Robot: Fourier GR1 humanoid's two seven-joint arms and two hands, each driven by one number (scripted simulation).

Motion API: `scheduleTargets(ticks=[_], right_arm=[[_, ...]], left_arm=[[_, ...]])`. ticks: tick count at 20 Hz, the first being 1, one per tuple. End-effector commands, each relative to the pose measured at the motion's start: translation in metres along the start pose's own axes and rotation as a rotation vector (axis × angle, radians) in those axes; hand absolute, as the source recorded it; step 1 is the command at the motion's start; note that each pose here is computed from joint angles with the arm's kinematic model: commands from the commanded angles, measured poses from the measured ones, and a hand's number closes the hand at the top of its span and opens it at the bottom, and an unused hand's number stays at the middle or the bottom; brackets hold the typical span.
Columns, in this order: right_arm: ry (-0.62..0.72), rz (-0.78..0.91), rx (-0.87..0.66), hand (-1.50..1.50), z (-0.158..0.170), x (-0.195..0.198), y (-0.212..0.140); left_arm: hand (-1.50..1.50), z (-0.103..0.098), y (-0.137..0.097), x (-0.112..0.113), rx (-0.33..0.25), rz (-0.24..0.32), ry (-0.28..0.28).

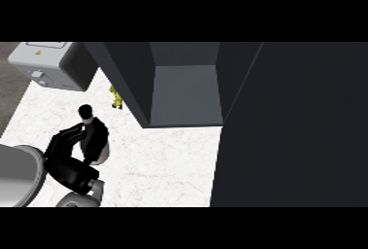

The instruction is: Pick up the wine, place it into the cabinet and close the cabinet

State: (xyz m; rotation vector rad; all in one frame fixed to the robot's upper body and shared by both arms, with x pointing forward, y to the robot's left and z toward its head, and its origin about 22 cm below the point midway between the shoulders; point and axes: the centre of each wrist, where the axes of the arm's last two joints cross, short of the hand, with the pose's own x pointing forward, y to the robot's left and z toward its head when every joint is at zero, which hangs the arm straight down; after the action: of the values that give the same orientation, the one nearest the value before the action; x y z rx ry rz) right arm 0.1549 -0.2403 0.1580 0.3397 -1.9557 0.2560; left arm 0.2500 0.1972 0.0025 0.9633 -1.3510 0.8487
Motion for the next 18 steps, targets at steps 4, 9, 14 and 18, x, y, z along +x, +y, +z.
scheduleTargets(ticks=[4, 9, 14, 18], right_arm=[[-0.007, -0.021, 0.004, -1.50, 0.003, 0.003, 0.002], [-0.001, -0.014, 0.011, -1.50, 0.000, 0.000, 0.002], [0.003, -0.032, -0.002, -1.50, 0.006, 0.001, 0.005], [-0.009, -0.003, 0.007, -1.50, 0.007, 0.004, 0.000]], left_arm=[[1.50, 0.031, 0.009, 0.012, -0.458, -0.042, -0.023], [1.50, 0.059, 0.021, 0.035, -0.812, 0.060, -0.020], [1.50, 0.053, 0.041, 0.027, -0.971, 0.182, -0.046], [1.50, 0.016, 0.054, 0.002, -1.031, 0.277, -0.076]])
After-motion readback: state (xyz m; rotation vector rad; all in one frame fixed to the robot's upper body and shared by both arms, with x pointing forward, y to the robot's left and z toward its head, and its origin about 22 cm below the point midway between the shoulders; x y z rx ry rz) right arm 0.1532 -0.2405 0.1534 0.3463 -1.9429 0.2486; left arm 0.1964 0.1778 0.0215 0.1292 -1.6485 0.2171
